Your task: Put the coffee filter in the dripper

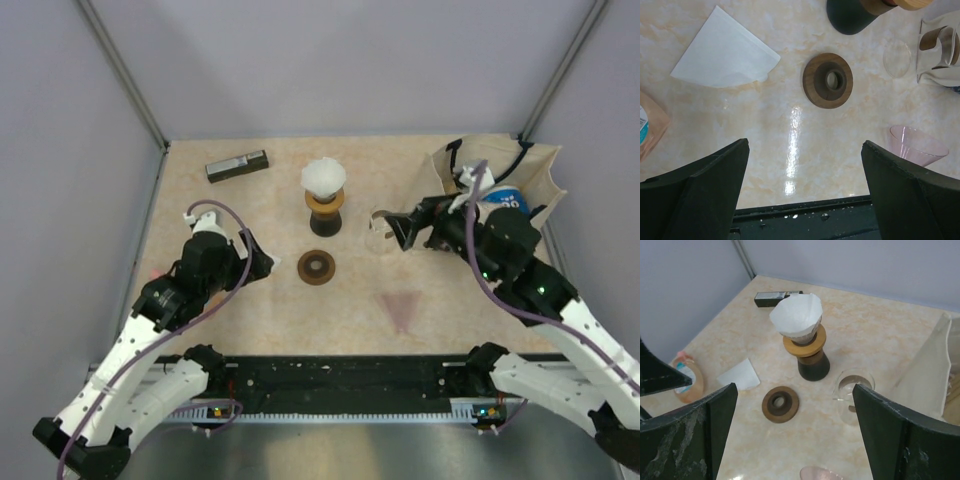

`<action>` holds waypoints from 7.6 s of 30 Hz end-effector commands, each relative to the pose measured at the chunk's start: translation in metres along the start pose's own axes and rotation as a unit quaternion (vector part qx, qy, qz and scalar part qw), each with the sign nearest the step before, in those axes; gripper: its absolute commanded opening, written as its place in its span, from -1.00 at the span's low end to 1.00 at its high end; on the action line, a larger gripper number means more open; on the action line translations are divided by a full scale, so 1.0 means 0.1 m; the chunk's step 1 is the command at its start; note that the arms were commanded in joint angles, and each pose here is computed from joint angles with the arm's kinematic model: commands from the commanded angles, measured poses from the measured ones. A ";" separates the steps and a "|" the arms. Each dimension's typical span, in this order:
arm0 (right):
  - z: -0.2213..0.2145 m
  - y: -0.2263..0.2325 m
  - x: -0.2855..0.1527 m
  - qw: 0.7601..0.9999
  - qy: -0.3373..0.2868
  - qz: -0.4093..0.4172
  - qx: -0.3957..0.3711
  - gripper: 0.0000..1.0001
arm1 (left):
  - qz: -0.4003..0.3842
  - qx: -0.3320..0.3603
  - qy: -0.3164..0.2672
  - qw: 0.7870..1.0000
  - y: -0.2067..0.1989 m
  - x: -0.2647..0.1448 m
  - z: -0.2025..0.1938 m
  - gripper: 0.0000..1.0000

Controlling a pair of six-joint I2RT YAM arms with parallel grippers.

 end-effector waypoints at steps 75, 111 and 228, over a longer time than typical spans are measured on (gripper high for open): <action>-1.10 -0.44 -0.63 0.977 0.104 -0.167 0.087 0.98 | 0.234 0.066 0.185 0.952 -0.59 2.01 -0.64 -1.00; -0.81 0.27 -0.26 0.829 -0.088 0.428 -0.349 0.95 | -0.546 0.346 0.048 0.761 -1.12 0.00 -0.13 -1.00; -1.10 -0.77 1.00 0.890 0.048 -0.205 0.403 -0.76 | -0.036 0.056 -0.111 0.992 -0.42 0.05 0.27 0.98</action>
Point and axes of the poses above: each gripper's point midway between its finger pads, its own x axis out along the fingers, its own y axis along the line the jaws close on, z = x × y, the point moved 9 cm from there along -x, back along the fingers, and after that the axes turned 1 degree about x, right-handed, at the moved point
